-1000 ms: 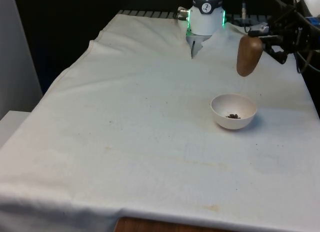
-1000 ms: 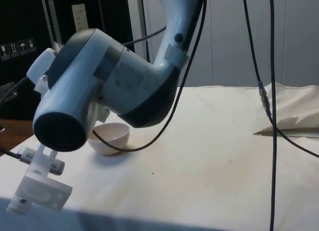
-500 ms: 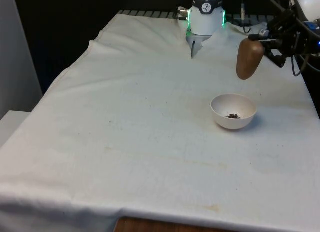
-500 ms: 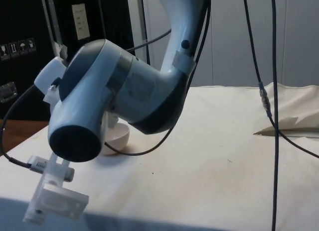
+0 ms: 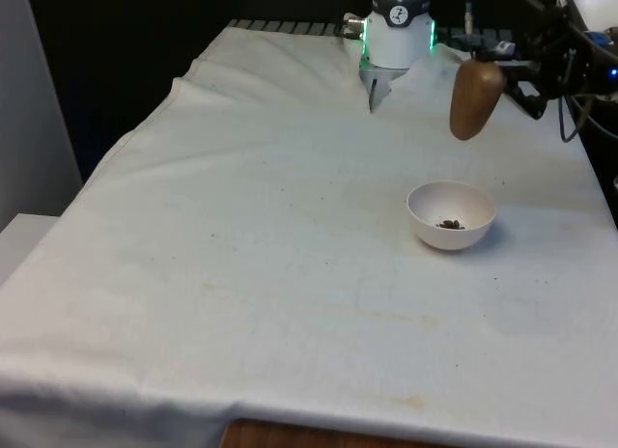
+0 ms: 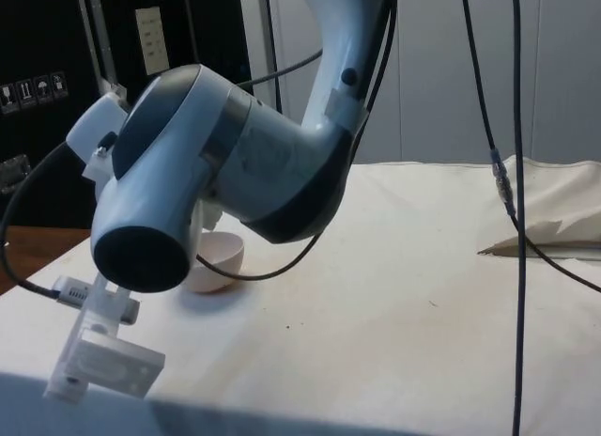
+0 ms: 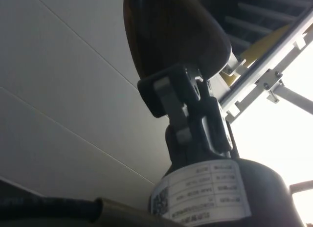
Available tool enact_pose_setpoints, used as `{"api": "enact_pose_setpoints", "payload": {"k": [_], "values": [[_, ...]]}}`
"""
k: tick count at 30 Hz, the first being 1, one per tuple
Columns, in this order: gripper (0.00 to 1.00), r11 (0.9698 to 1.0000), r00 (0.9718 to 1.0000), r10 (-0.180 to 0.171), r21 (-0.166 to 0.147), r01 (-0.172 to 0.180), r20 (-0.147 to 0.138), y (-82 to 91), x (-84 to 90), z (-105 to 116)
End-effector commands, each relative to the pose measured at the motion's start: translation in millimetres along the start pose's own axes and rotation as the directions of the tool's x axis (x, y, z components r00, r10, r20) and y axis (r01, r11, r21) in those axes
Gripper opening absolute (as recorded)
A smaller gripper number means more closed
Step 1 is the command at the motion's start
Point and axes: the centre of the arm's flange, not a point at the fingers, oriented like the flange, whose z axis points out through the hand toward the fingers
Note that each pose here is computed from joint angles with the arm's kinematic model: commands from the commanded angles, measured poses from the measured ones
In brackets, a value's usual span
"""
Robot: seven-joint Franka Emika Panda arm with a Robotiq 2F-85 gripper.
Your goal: Pour the coffee beans from the cup into the bowl.
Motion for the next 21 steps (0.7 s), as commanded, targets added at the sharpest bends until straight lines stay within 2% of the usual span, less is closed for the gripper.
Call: {"api": "enact_pose_setpoints", "payload": {"k": [1, 3, 6, 11, 12, 13, 21], "values": [[0.00, 1.0000, 1.0000, 0.007, 0.005, -0.007, -0.002, 1.2, -2.2, 2], [0.00, 1.0000, 1.0000, 0.009, -0.002, -0.009, 0.003, -0.4, -1.8, 3], [0.00, 0.9994, 0.9994, 0.034, 0.011, -0.034, 0.007, 1.8, -6.9, 8], [0.00, 0.9981, 0.9980, 0.061, 0.007, -0.061, 0.017, 5.6, -13.1, 15], [0.00, 0.9982, 0.9981, 0.060, -0.009, -0.060, 0.015, 3.6, -12.3, 16], [0.00, 0.9979, 0.9978, 0.064, 0.005, -0.064, 0.016, 7.1, -13.4, 15], [0.00, 0.9975, 0.9974, 0.070, -0.009, -0.070, 0.019, 9.8, -15.6, 27]]}}
